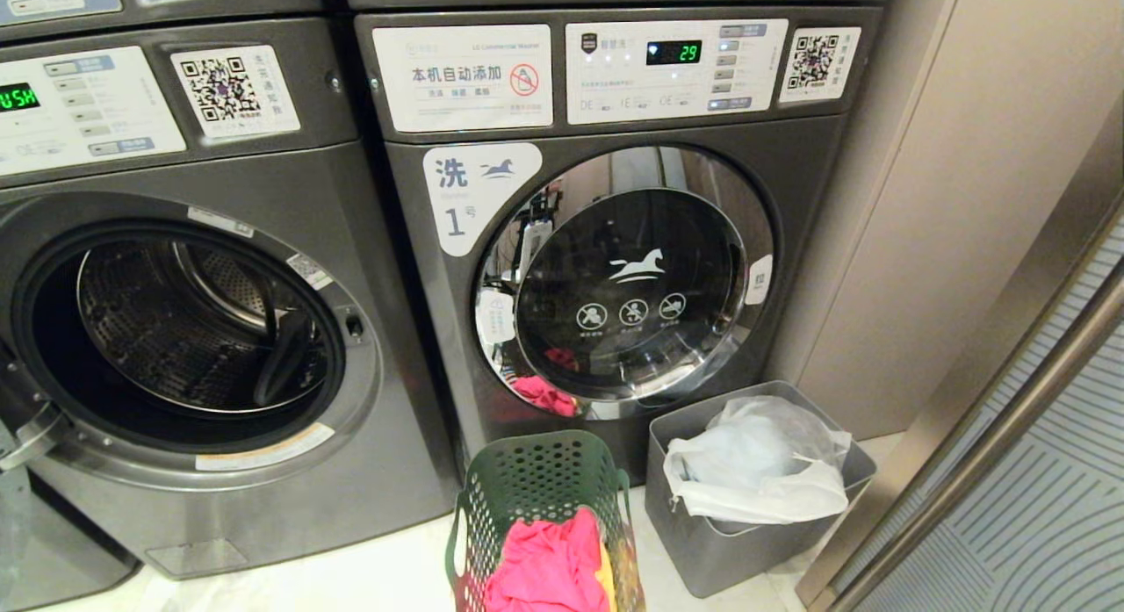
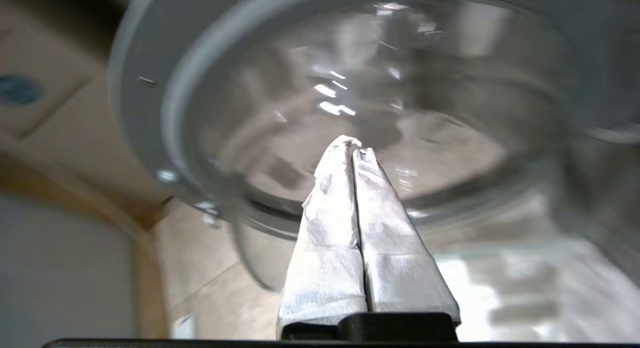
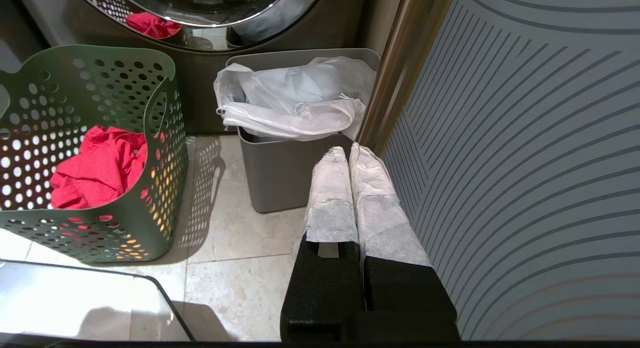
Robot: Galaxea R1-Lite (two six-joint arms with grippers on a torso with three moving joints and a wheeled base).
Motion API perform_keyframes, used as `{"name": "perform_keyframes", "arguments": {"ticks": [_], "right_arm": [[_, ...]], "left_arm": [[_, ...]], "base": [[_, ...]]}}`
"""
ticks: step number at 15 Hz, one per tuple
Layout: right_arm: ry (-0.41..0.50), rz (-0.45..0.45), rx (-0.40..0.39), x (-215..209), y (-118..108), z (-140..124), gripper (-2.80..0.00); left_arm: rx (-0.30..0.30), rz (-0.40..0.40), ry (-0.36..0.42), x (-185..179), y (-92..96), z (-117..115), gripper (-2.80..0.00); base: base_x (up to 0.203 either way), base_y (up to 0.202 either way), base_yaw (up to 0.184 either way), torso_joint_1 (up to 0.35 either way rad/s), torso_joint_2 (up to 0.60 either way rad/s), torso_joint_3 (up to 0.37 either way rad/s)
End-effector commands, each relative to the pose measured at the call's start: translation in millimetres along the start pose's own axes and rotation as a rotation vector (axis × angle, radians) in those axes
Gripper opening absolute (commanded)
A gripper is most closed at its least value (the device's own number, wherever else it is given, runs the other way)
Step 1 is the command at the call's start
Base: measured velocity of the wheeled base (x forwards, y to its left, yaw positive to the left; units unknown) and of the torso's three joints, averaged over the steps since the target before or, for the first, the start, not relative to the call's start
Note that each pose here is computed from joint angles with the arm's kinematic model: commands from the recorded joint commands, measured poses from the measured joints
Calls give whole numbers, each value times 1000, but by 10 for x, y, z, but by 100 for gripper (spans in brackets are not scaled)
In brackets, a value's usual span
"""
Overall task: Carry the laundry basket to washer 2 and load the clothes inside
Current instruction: Open the lid of the washing machine
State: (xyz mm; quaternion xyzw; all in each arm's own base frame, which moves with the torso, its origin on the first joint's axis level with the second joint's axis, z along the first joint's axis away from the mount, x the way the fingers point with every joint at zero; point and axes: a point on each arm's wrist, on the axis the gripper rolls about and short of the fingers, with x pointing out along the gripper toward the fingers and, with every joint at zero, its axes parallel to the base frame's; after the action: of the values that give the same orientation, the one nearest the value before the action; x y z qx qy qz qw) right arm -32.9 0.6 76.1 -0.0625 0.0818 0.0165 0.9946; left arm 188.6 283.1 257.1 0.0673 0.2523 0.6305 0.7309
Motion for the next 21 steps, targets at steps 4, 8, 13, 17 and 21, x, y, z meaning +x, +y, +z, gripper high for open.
{"name": "perform_keyframes", "arguments": {"ticks": [4,8,13,17,21], "right_arm": [[2,0,-1,0,1,-2,-280],[2,1,-1,0,1,-2,-280],[2,1,0,0,1,-2,-280],[2,-1,0,0,1,-2,-280],[2,1,2,0,1,-2,-280]], "left_arm": [[52,-526,-218,-1236,-12,-368,-280],[187,-846,-281,-2085,-15,-1533,-280],[196,-1045,-418,-2322,311,-2807,-280],[140,-1267,-510,-2368,403,-2946,-280],[13,-1370,-607,-2367,540,-3105,-280]], "base": [[0,0,0,0,0,0],[0,0,0,0,0,0],[0,0,0,0,0,0],[0,0,0,0,0,0],[0,0,0,0,0,0]]}}
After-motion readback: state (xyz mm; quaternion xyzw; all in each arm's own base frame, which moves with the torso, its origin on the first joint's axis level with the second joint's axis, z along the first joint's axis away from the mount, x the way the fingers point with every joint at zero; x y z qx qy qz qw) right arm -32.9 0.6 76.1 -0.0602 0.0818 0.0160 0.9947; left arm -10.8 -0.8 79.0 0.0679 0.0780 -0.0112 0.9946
